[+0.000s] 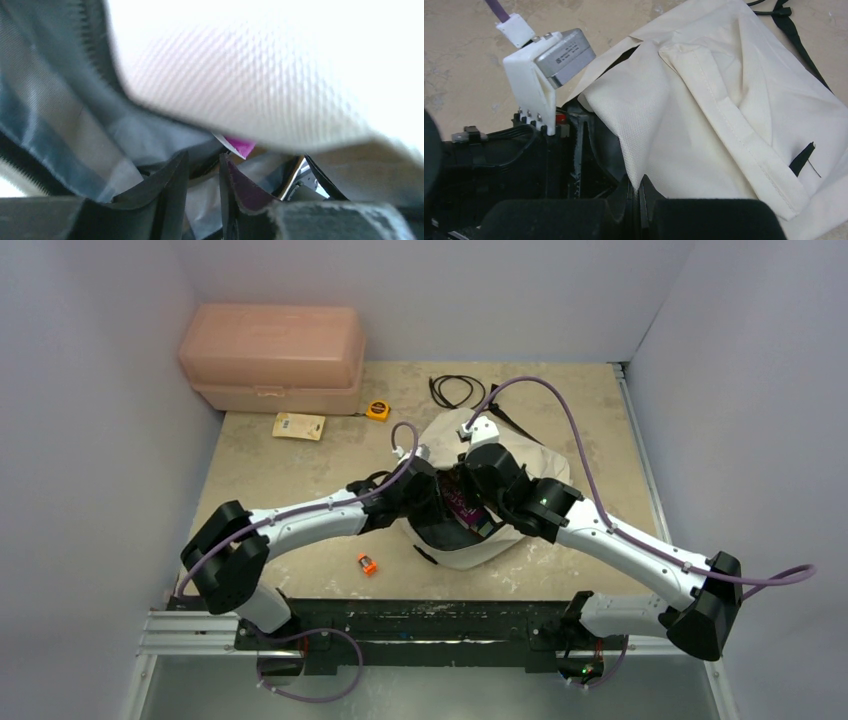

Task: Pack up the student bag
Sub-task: Place the book in the student bag.

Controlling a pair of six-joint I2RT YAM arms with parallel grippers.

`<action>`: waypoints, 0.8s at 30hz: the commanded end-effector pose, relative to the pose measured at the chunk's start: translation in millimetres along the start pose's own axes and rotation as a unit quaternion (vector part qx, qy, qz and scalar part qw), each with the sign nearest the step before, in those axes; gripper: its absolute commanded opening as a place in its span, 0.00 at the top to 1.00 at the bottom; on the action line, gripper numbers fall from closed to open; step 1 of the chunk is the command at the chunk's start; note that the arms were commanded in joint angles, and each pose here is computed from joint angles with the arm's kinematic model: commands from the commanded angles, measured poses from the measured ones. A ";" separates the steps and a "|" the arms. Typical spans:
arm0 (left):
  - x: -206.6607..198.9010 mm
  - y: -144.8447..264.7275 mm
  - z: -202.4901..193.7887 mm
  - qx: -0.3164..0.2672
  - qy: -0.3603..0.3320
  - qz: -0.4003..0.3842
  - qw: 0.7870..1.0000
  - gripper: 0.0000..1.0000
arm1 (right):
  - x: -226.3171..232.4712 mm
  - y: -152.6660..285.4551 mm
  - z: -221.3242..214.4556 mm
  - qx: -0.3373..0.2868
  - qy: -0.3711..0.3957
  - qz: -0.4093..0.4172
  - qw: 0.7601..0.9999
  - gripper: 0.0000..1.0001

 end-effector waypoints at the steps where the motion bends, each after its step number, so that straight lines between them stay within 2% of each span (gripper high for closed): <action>1: -14.4 -23.7 7.8 -0.001 -0.014 -0.017 1.000 0.76 | 5.1 6.3 9.2 -0.018 -0.020 0.020 0.999 1.00; 8: -57.2 -42.7 26.3 0.023 -0.019 -0.060 0.998 0.81 | 2.5 8.7 6.8 -0.017 -0.024 0.016 0.999 1.00; 13: -40.5 -29.9 18.5 0.019 -0.008 -0.038 0.999 0.78 | 4.5 2.4 0.3 -0.007 -0.029 0.018 0.999 1.00; 16: -16.3 -15.2 7.3 0.027 0.016 -0.019 0.999 0.71 | 7.5 -3.6 -6.1 0.007 -0.030 0.026 0.999 1.00; 21: 16.3 26.6 -11.0 0.020 0.025 -0.023 0.999 0.54 | 15.8 -9.9 -18.2 0.042 -0.034 0.056 0.997 0.99; 22: 18.9 36.4 -12.4 0.015 0.023 -0.029 0.999 0.53 | 18.0 -10.8 -22.0 0.051 -0.033 0.068 0.996 0.96; 24: 24.2 56.9 -13.6 0.006 0.013 -0.032 0.999 0.53 | 24.1 -12.7 -30.5 0.073 -0.030 0.102 0.992 0.81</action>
Point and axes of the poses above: each gripper's point midway between its finger pads, its own y axis back along the fingers, its own x axis along the line the jaws close on, z = x × y, the point moved 8 cm from there along y, back along the fingers, and after that the axes turned 4 degrees about -y, right-handed, at the moved point
